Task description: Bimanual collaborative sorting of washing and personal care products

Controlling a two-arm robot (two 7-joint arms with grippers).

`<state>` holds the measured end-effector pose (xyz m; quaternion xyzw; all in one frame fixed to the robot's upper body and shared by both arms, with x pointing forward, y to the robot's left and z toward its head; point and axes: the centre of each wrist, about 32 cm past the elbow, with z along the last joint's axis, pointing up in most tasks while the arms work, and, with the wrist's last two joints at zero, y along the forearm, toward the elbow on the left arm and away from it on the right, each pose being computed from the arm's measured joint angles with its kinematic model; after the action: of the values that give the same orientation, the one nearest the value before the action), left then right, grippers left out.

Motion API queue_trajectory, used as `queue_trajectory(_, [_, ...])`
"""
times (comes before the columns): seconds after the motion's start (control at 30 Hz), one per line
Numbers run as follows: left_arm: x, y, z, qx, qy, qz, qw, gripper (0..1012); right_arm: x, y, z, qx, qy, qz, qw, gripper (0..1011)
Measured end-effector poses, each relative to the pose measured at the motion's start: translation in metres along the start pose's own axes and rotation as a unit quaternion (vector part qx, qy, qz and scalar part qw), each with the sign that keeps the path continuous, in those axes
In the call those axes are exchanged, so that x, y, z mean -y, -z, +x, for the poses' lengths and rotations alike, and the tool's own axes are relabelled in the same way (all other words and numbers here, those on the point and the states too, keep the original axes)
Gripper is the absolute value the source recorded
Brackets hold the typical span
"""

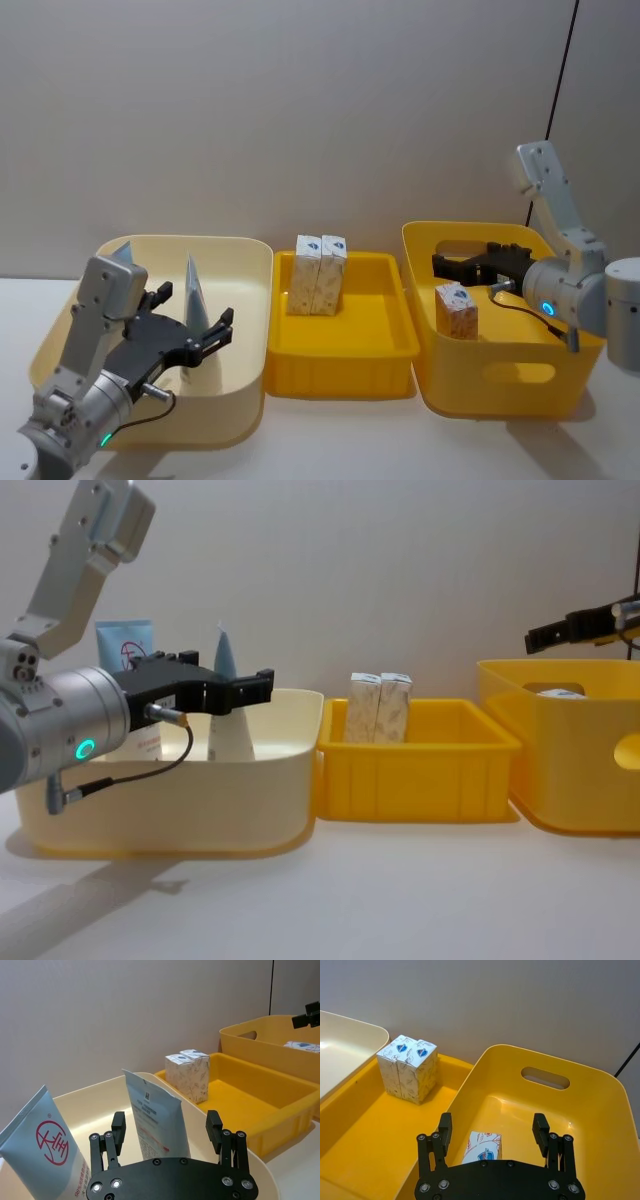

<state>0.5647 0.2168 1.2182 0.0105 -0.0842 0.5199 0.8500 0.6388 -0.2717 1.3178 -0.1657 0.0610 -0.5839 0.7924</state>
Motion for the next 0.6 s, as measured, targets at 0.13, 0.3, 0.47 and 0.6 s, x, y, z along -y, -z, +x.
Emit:
queue_trajectory(0.13, [0.0017, -0.0005, 0.0026, 0.006, 0.001, 0.009, 0.9999, 1000, 0.0, 0.0, 0.0, 0.0, 0.0, 0.0, 1.0, 1001])
queue_trajectory(0.3, [0.0044, -0.0009, 0.0056, 0.013, 0.004, 0.017, 0.9998, 1000, 0.0, 0.0, 0.0, 0.0, 0.0, 0.0, 1.0, 1001])
queue_trajectory(0.47, [0.0085, -0.0014, 0.0089, 0.018, 0.008, 0.023, 0.9996, 1000, 0.0, 0.0, 0.0, 0.0, 0.0, 0.0, 1.0, 1001])
queue_trajectory(0.6, [0.0114, -0.0012, 0.0108, 0.02, 0.011, 0.026, 0.9994, 1000, 0.0, 0.0, 0.0, 0.0, 0.0, 0.0, 1.0, 1001])
